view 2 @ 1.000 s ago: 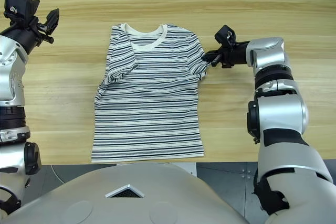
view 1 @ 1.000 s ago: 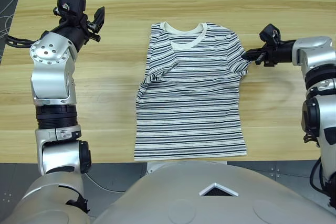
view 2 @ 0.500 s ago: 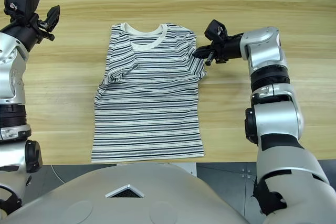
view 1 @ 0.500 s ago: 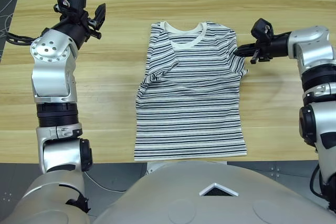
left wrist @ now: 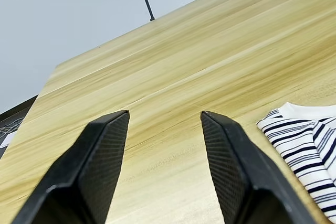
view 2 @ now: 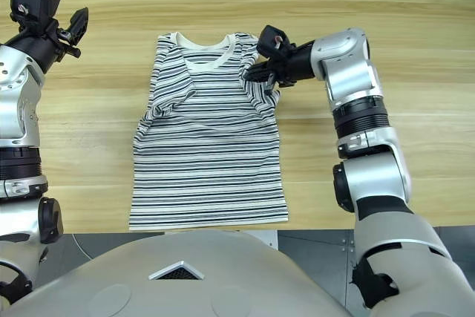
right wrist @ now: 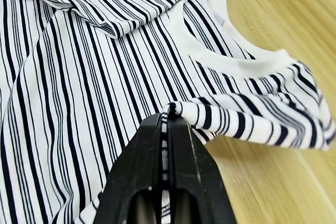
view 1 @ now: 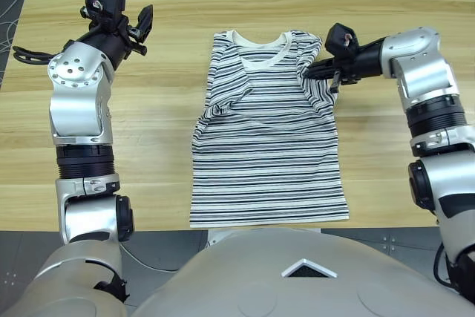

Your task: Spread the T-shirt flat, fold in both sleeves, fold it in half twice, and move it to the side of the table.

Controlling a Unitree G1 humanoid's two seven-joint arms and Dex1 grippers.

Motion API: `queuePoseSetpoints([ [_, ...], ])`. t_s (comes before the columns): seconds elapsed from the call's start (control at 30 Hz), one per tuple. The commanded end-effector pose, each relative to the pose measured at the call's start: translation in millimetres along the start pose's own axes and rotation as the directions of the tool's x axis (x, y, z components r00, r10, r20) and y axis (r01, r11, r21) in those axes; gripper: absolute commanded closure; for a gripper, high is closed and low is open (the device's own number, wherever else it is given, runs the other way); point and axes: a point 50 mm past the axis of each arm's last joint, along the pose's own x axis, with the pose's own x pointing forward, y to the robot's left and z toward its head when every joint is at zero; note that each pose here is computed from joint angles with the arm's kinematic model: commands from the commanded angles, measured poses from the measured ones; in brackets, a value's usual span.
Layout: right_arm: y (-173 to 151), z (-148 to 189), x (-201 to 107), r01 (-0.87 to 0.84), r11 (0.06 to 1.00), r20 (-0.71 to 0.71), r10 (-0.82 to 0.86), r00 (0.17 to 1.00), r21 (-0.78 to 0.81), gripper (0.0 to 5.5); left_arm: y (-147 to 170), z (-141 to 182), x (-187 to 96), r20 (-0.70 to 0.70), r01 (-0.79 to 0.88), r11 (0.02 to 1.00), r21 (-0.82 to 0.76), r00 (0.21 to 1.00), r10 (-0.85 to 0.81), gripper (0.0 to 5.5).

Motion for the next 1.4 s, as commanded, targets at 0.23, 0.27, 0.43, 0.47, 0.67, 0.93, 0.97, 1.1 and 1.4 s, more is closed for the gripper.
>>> queuePoseSetpoints([
  [0.23,4.0,14.3,25.2,-0.017,0.998,-0.001,0.017,1.000,-0.061,5.38,-2.0,0.9,3.0,0.008,0.002,1.000,-0.004,1.000,-0.002,2.95],
  [0.27,5.3,14.1,27.6,-0.023,0.998,0.000,0.023,1.000,-0.059,5.38,-2.4,0.8,3.4,0.007,0.003,1.000,-0.004,1.000,-0.003,2.95],
  [0.43,10.4,18.2,32.9,-0.048,0.996,0.016,0.049,0.999,-0.070,5.38,-3.5,2.1,5.2,0.009,0.011,1.000,-0.001,1.000,-0.011,2.95],
  [0.47,11.3,19.5,33.1,-0.053,0.996,0.020,0.055,0.998,-0.074,5.38,-3.5,2.3,5.4,0.009,0.012,1.000,0.000,1.000,-0.012,2.95],
  [0.67,19.3,24.6,38.3,-0.085,0.992,0.041,0.089,0.995,-0.089,5.38,-4.6,3.0,7.0,0.012,0.016,1.000,-0.002,1.000,-0.016,2.95],
  [0.93,24.0,17.2,49.4,-0.106,0.993,0.014,0.107,0.994,-0.052,5.05,-6.9,3.5,7.9,0.014,0.022,1.000,-0.003,1.000,-0.022,2.95],
  [0.97,23.7,15.7,49.6,-0.101,0.994,0.009,0.101,0.995,-0.048,4.85,-6.7,3.2,7.6,0.013,0.021,1.000,-0.003,1.000,-0.021,2.95],
  [1.1,22.9,15.0,48.2,-0.099,0.994,0.007,0.099,0.995,-0.056,4.06,-5.5,2.3,6.6,0.011,0.017,1.000,-0.002,1.000,-0.017,2.95],
  [1.4,23.6,46.2,14.9,-0.142,0.985,0.192,0.159,0.968,-0.098,4.06,-6.9,3.5,7.5,0.015,0.024,1.000,0.000,1.000,-0.025,2.95],
])
